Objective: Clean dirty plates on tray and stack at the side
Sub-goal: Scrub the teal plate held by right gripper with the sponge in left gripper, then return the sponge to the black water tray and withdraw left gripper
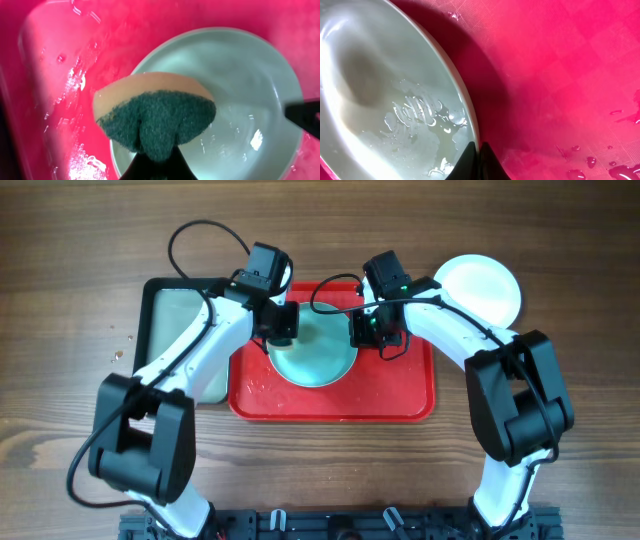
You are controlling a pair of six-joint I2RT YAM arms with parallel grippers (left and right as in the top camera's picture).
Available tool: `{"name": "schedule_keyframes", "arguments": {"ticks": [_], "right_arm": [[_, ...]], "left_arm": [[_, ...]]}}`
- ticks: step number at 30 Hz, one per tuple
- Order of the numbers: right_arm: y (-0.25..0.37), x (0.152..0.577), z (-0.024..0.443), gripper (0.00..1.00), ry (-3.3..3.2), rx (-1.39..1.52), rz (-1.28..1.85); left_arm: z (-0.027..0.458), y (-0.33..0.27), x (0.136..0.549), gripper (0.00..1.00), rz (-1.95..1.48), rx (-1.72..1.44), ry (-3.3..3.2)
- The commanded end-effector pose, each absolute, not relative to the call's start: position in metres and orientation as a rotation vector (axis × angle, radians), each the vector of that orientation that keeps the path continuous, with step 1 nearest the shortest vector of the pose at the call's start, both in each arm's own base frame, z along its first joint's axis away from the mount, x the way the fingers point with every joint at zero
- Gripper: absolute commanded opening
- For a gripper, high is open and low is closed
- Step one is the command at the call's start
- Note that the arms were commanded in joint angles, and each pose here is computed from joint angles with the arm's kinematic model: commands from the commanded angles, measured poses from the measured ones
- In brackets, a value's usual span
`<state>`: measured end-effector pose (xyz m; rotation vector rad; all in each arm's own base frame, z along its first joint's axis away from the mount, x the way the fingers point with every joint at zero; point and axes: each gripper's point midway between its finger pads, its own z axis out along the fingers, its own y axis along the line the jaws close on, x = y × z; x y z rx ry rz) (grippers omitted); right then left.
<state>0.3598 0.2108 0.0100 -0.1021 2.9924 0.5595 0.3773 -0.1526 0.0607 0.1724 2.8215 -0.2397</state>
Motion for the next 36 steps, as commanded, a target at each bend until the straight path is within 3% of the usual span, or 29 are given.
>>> {"name": "schedule_keyframes", "arguments": {"ticks": [1,7,18,20,27,33,36], "right_arm": [[0.214,0.358,0.012,0.04,2.988,-0.116,0.574],[0.213,0.358,0.012,0.04,2.99,-0.115,0.574],[0.214,0.358,0.012,0.04,2.99,-0.115,0.574],[0.213,0.358,0.012,0.11,2.99,-0.116,0.573],[0.214,0.358,0.012,0.33,2.989,-0.115,0.573],[0.21,0.36,0.011,0.34,2.995,-0.052,0.544],[0.208,0.361,0.01,0.27,2.997,-0.02,0.527]], "left_arm": [[0.029,-0.153,0.378,0.04,-0.204,0.193,2.852],[-0.008,-0.159,0.344,0.04,-0.224,0.152,3.026],[0.005,-0.236,0.304,0.04,-0.651,0.214,3.088],[0.013,-0.236,0.311,0.04,-0.637,0.205,3.06],[0.107,-0.163,0.389,0.04,-0.262,0.036,2.713],[0.136,-0.05,0.399,0.04,-0.123,-0.071,2.678],[0.13,0.005,0.403,0.04,-0.063,-0.183,2.682]]}}
